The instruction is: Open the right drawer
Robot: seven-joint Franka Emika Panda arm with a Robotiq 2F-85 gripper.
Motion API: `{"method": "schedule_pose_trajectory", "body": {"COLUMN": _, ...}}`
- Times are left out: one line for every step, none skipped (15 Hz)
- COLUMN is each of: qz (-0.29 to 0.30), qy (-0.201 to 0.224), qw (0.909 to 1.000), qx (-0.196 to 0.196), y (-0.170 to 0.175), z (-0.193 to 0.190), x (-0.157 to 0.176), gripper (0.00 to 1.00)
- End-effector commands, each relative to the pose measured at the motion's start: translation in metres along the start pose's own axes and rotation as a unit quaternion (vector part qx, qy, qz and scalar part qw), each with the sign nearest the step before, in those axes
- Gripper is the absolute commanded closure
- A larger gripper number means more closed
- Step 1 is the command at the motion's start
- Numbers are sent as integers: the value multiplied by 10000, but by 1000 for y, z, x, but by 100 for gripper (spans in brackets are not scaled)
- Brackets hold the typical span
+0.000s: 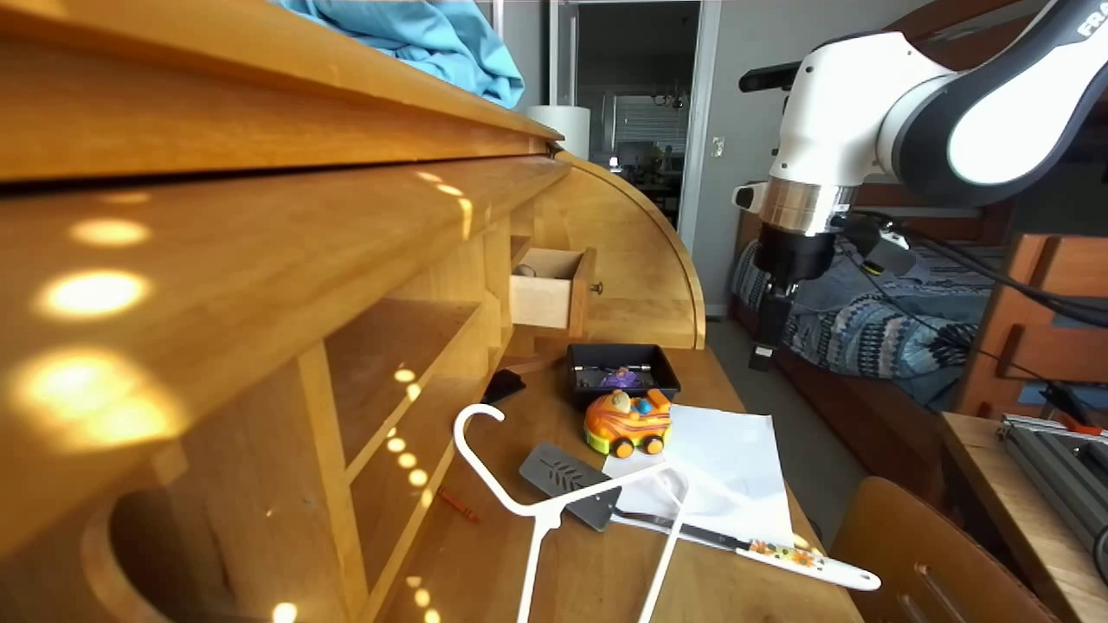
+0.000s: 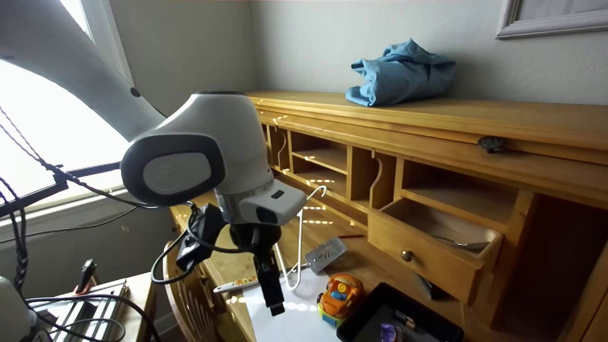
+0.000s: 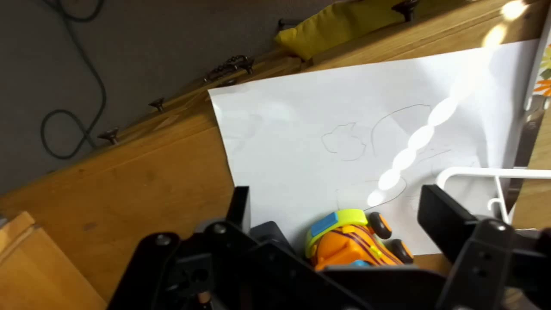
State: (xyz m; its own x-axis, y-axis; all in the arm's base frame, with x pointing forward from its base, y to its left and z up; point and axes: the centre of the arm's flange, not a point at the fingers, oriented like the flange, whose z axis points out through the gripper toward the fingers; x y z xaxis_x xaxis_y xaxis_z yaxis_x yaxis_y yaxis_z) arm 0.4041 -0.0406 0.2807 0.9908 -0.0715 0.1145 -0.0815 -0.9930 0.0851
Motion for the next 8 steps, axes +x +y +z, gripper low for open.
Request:
{"method": "schedule_pose_trajectory", "body": {"qz": 342, "qy": -224, "qw": 9991, "qx": 59, "y": 25, "z": -26, "x": -11, "gripper": 0}}
{"method": "schedule_pose_trajectory", "body": {"qz": 365, "qy": -255, "qw": 9990, "qx": 28, "y": 30, "z": -28, "x": -11, "gripper": 0}}
{"method": "schedule_pose_trajectory", "body": {"qz": 315, "qy": -224, "qw": 9992, "qx": -46, "y": 34, "z": -27, "x": -11, "gripper": 0}}
{"method": "schedule_pose_trajectory", "body": {"qz": 278, "qy": -103, "qw": 9995, "qx": -77, "y": 37, "z": -25, "x": -10, "gripper": 0}}
{"method": "schedule_pose_trajectory", "body": {"qz": 235, "qy": 4, "qw": 9997, "qx": -70, "y": 40, "z": -26, "x": -8, "gripper": 0}}
{"method": "schedule_pose_trajectory", "body": {"qz": 331, "qy": -133, "qw": 9993, "qx": -74, "y": 34, "z": -20, "x": -5, "gripper": 0}}
{"method": "schedule_pose_trajectory", "body": {"qz": 339, "qy": -126, "qw": 9993, "qx": -84, "y": 36, "z": -20, "x": -5, "gripper": 0}}
{"method": "schedule_pose_trajectory", "body": {"qz": 332, "qy": -133, "qw": 9993, "qx": -92, "y": 35, "z": -19, "x": -6, "gripper": 0}}
